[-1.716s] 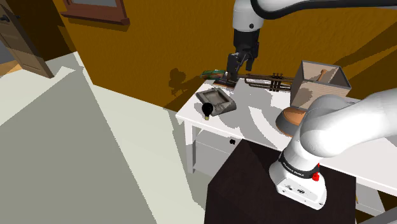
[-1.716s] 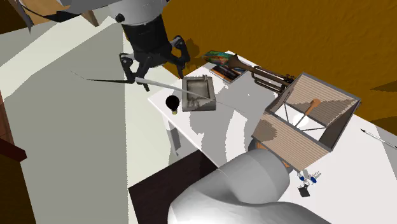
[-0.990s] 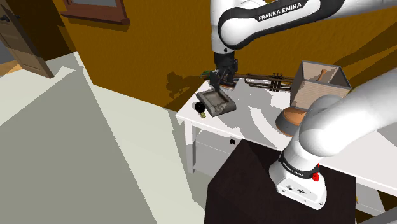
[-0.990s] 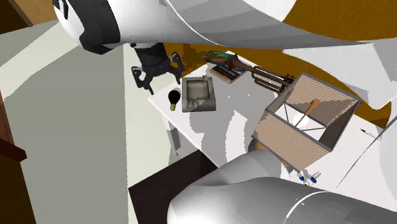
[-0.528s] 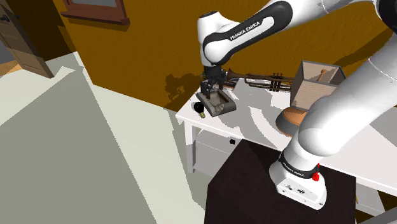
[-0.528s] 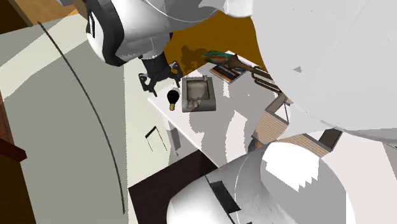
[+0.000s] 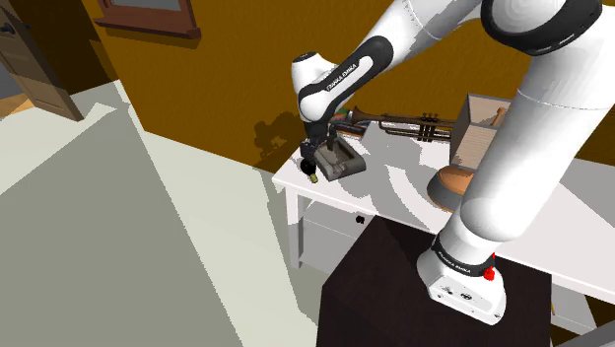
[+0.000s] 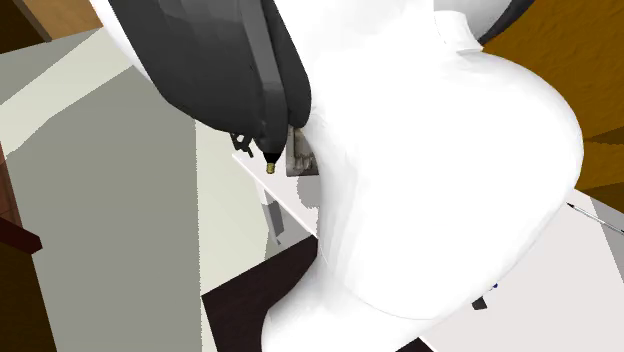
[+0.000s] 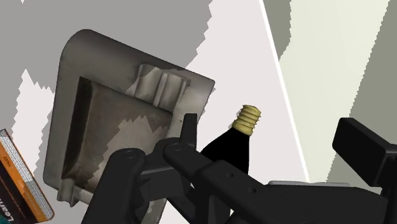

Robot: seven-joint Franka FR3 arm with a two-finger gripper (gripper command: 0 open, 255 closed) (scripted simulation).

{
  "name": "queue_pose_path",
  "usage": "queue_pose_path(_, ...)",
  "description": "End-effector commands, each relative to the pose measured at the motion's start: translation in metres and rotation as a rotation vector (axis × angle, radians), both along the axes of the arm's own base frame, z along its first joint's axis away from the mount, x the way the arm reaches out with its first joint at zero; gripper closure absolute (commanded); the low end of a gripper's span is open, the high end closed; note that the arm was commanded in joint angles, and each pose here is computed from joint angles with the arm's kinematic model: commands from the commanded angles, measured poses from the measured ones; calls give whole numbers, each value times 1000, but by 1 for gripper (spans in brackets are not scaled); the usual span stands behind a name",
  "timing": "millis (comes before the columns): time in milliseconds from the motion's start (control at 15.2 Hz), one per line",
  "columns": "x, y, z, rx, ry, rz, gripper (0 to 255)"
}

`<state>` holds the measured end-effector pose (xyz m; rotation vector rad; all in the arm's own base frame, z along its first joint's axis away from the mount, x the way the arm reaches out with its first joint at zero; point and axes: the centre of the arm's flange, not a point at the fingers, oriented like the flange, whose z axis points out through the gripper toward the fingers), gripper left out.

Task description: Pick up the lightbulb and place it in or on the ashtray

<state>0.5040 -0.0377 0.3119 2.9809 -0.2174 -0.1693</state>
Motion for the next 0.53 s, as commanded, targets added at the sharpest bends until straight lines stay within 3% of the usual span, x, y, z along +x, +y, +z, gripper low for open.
queue_pose_path(0,14,-3,-16,-2,4,-1,0)
queue_pose_path(462,9,-9,-55,-2,4,-1,0)
